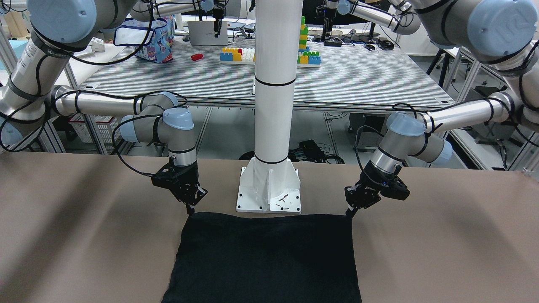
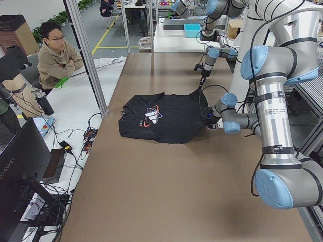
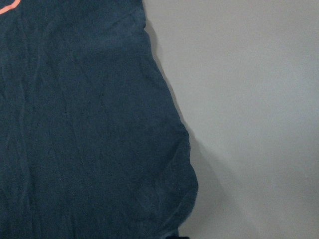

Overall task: Fold clothes
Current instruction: 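Grasp the hem corners with both grippers, then lift the hem with both grippers and fold it toward the collar, then lower the hem onto the collar and open both grippers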

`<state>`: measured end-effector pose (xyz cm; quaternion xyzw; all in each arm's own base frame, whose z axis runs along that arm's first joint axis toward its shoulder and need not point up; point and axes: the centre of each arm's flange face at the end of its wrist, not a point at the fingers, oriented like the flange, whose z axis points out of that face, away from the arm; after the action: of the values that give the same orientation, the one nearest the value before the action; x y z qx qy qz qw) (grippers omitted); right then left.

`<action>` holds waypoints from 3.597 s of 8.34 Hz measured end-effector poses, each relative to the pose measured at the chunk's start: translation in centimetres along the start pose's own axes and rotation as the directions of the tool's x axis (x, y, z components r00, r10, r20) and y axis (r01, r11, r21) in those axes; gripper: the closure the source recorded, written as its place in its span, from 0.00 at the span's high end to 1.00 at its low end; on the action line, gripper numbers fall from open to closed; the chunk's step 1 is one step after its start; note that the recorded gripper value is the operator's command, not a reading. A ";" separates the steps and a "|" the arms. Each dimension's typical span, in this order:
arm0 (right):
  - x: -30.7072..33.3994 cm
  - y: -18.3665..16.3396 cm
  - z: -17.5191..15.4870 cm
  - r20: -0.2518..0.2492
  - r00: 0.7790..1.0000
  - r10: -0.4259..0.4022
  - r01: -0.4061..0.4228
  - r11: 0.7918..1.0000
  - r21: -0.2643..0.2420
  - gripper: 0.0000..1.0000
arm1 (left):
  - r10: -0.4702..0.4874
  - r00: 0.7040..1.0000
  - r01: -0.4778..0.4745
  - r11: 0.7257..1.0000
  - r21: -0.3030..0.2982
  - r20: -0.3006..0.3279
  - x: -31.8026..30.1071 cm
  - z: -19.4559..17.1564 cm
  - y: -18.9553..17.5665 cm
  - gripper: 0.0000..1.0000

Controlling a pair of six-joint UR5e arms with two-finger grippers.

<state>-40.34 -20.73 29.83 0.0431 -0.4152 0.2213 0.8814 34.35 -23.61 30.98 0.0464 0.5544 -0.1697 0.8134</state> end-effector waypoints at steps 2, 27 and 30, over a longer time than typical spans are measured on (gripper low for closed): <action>-2.2 -8.3 0.4 -0.023 1.000 -0.005 0.004 0.999 -0.050 0.00 | 0.005 1.000 -0.005 1.000 0.008 -0.009 2.2 3.8 -7.3 0.00; -15.1 -45.2 9.4 -0.160 0.987 -0.030 0.047 0.994 0.102 0.68 | 0.063 0.976 -0.097 0.983 0.158 0.206 12.7 14.9 -48.2 0.58; -17.7 -46.0 8.7 -0.099 0.991 0.095 -0.081 0.987 0.141 0.74 | 0.067 0.977 -0.101 0.981 0.166 0.204 11.9 15.2 -48.5 0.65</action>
<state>-36.84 -70.54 27.19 0.0733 -0.3536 0.2900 0.8863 35.89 -75.76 31.32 0.1242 0.4515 -0.1870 0.8636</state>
